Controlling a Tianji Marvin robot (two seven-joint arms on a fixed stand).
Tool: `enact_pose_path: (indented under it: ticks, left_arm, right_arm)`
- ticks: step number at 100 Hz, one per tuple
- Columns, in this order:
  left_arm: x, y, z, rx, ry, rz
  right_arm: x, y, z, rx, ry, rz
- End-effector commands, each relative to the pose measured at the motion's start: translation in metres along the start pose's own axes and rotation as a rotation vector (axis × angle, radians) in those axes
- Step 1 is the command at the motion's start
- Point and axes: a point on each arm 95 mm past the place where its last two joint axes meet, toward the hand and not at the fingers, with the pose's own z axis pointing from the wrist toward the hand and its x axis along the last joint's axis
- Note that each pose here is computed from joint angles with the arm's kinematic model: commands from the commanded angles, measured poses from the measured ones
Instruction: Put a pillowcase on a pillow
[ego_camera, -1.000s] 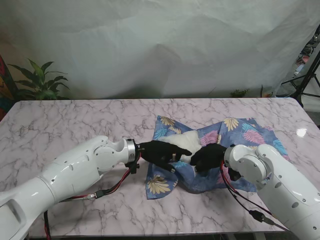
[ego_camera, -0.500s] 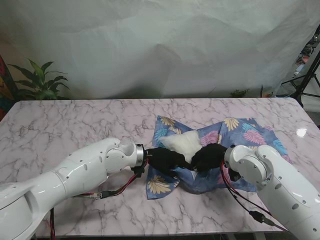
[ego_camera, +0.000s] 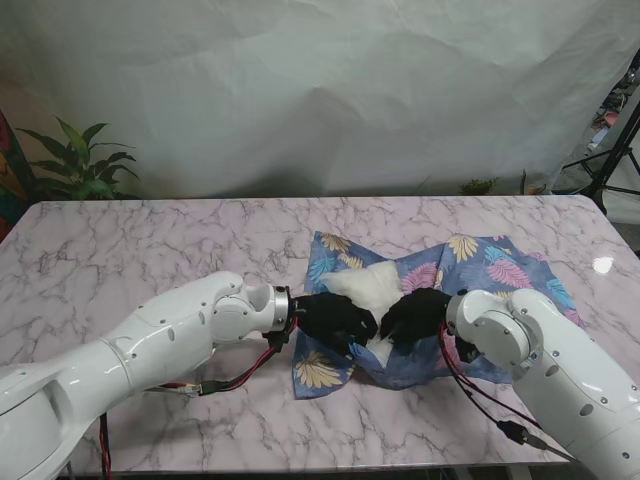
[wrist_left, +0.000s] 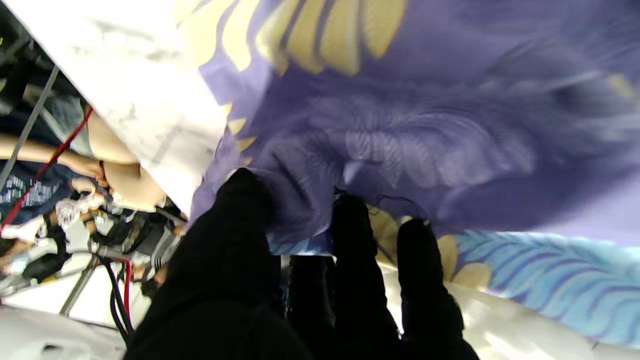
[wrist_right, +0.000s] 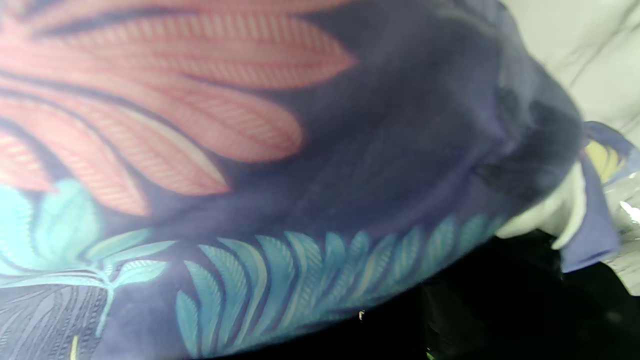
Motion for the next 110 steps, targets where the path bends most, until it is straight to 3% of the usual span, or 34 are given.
enact_pose_path:
  ticks: [1, 34, 82, 110]
  left_arm:
    - [-0.007, -0.001, -0.013, -0.02, -0.009, 0.032]
    - [-0.005, 0.016, -0.012, -0.024, 0.09, 0.062]
    - [0.003, 0.025, -0.021, 0.092, 0.145, 0.076]
    - [-0.004, 0.032, -0.028, 0.008, 0.117, -0.031]
  right_arm:
    - [-0.009, -0.02, 0.003, 0.062, -0.018, 0.009]
    - [-0.008, -0.021, 0.002, 0.073, -0.024, 0.005]
    - [-0.009, -0.026, 0.004, 0.093, -0.032, 0.013]
    - [-0.008, -0.027, 0.005, 0.095, -0.029, 0.013]
